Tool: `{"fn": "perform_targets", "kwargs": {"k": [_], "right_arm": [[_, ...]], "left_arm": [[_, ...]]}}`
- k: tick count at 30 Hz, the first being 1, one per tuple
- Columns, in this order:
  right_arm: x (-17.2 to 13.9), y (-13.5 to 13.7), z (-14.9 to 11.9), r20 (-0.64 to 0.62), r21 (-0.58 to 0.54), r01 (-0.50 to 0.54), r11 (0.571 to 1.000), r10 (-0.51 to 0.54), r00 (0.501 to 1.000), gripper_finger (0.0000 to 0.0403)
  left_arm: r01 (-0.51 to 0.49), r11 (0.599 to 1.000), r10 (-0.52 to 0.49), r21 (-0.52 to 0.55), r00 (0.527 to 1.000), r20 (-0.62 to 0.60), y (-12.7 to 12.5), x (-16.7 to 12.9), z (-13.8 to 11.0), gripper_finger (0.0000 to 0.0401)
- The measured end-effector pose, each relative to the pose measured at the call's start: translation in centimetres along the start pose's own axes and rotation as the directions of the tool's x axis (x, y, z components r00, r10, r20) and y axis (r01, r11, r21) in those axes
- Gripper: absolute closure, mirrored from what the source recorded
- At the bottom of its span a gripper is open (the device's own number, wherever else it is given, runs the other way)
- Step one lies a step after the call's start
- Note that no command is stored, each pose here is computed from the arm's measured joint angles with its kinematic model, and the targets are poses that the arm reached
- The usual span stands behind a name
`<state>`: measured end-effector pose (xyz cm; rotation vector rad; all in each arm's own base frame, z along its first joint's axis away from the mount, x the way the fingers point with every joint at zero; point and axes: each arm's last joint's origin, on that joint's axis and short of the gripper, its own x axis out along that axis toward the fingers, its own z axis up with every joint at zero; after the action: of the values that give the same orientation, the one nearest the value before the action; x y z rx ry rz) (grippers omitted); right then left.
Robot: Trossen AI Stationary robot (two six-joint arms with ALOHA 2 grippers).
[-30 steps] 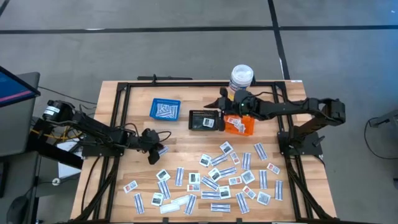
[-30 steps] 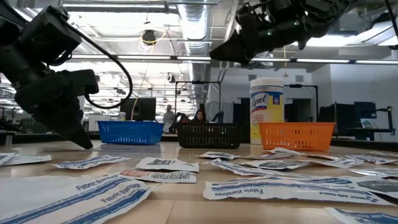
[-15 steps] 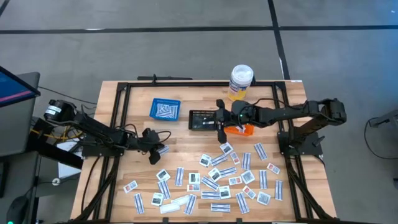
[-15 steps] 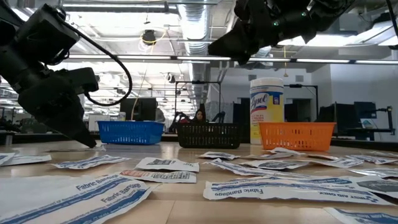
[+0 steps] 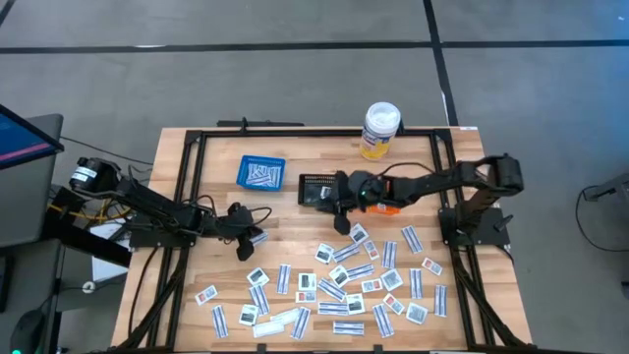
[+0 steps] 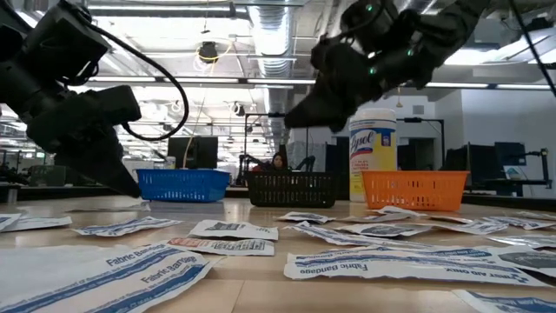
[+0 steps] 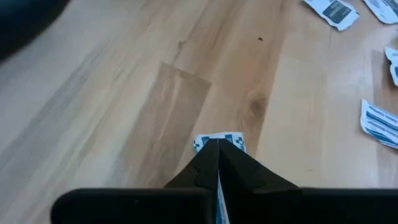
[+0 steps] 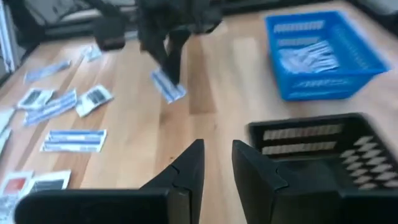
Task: Pick & Place First Aid Supplies
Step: Put the bandage into the blue container
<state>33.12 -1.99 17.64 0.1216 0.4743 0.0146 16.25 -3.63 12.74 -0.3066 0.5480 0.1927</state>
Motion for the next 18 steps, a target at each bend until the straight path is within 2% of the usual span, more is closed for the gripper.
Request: {"fn": "perform_targets", "kwargs": {"k": [4, 8, 13, 16, 18], "right_arm": [[1.4, 1.2, -0.9, -0.017, -0.037, -0.04, 0.999, 0.039, 0.999, 0.0326], [1.8, 1.7, -0.7, -0.015, -0.123, -0.051, 0.991, 0.05, 0.999, 0.0326], [1.8, 1.7, -0.8, -0.023, -0.107, -0.05, 0.993, 0.048, 0.999, 0.0326], [1.8, 1.7, -0.9, -0.032, -0.088, -0.05, 0.995, 0.047, 0.998, 0.0326], [1.8, 1.7, -1.1, -0.049, -0.086, -0.049, 0.995, 0.045, 0.998, 0.0326]], "left_arm": [[-0.031, 1.0, 0.031, -0.003, 0.999, 0.013, 0.2, 0.1, 0.1, 0.0358], [-0.047, 0.999, 0.047, -0.005, 0.999, 0.01, 0.4, 0.2, 0.1, 0.0316], [-0.06, 0.998, 0.06, 0.003, 0.998, -0.033, 0.4, 0.7, -0.5, 0.0273], [-0.08, 0.997, 0.081, 0.013, 0.995, -0.051, 0.4, 1.2, -0.8, 0.0269], [-0.098, 0.995, 0.099, 0.031, 0.993, -0.062, 0.5, 1.4, -1.0, 0.0283]]}}
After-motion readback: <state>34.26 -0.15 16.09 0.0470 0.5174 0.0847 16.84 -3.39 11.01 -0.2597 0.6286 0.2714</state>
